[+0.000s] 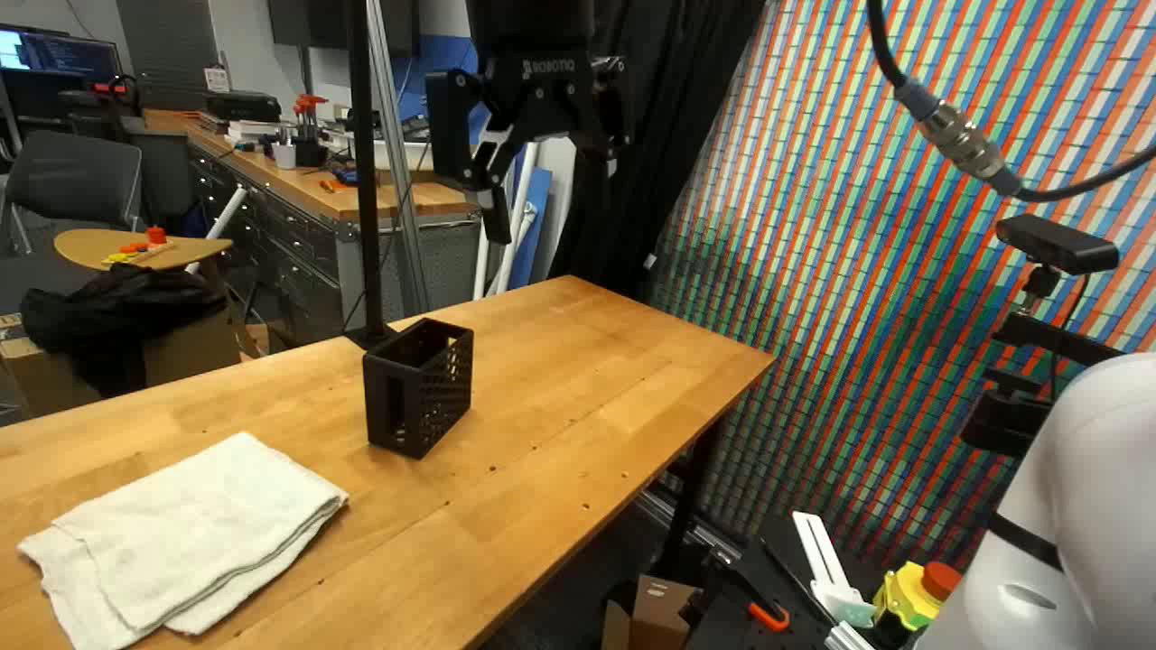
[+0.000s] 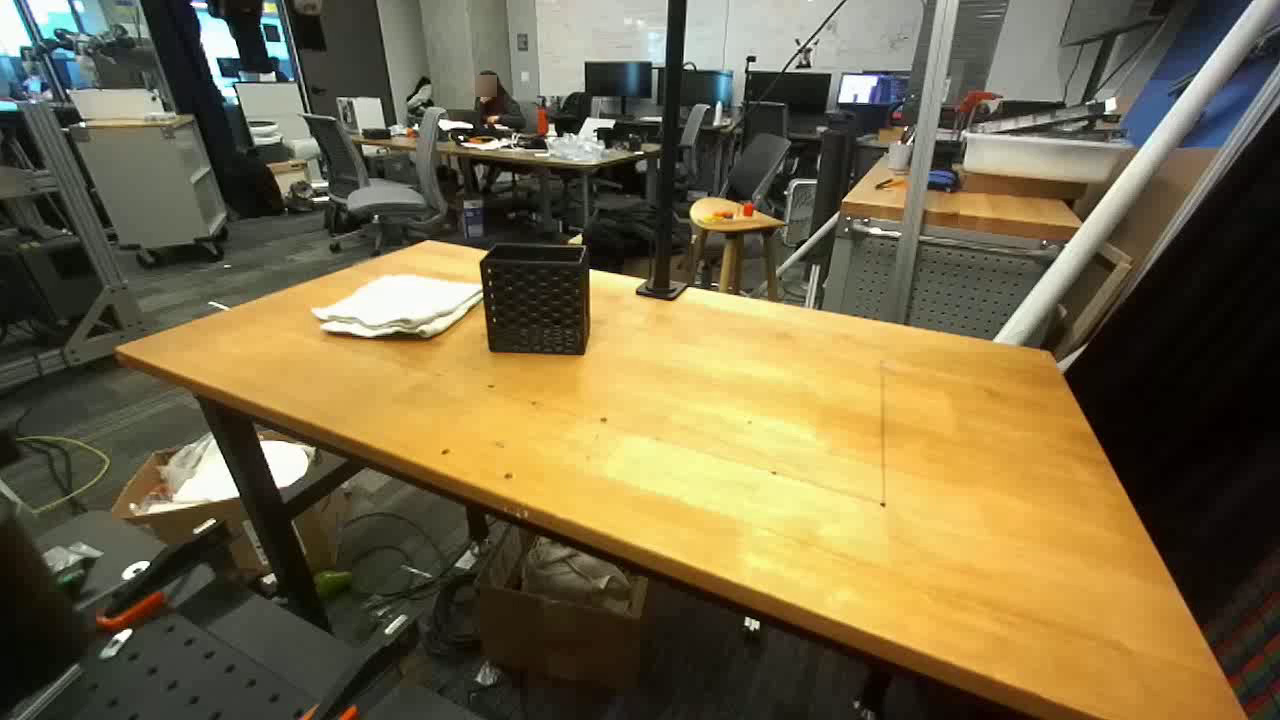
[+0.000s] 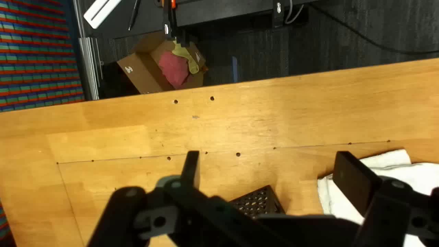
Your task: Put the cloth in the cap
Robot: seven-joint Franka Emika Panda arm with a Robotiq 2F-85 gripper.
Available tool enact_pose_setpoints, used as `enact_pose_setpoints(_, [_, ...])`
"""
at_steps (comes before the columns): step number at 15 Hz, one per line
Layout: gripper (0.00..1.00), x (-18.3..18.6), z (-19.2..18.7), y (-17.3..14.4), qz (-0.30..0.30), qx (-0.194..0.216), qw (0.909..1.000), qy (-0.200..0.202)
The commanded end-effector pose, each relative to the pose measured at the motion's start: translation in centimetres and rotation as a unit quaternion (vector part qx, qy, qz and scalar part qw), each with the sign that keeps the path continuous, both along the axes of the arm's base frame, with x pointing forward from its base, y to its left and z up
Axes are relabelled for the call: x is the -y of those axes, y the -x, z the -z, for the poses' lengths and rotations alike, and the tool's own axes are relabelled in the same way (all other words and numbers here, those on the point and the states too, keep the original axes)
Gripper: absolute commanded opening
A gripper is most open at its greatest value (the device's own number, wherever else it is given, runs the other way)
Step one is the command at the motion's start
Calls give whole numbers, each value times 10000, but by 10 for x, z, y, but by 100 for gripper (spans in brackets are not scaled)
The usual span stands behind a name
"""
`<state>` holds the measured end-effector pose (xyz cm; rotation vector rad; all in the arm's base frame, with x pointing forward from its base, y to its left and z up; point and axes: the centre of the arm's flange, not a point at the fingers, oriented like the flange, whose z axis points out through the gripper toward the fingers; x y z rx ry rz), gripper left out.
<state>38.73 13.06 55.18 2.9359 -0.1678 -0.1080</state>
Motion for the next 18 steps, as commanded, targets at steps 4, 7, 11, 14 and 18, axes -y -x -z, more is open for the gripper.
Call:
enact_pose_setpoints(4, [100, -1, -7, 0, -7, 84, 10000, -15])
enact_pose_setpoints(7, [100, -1, -8, 1, -7, 85, 10000, -15])
enact_pose_setpoints(11, [100, -16, 2, -21, -196, 53, 9998, 58])
enact_pose_setpoints(14, [100, -43, 18, -49, -510, 188, 9985, 121])
enact_pose_setpoints(18, [100, -85, 43, -85, -952, 401, 9945, 187])
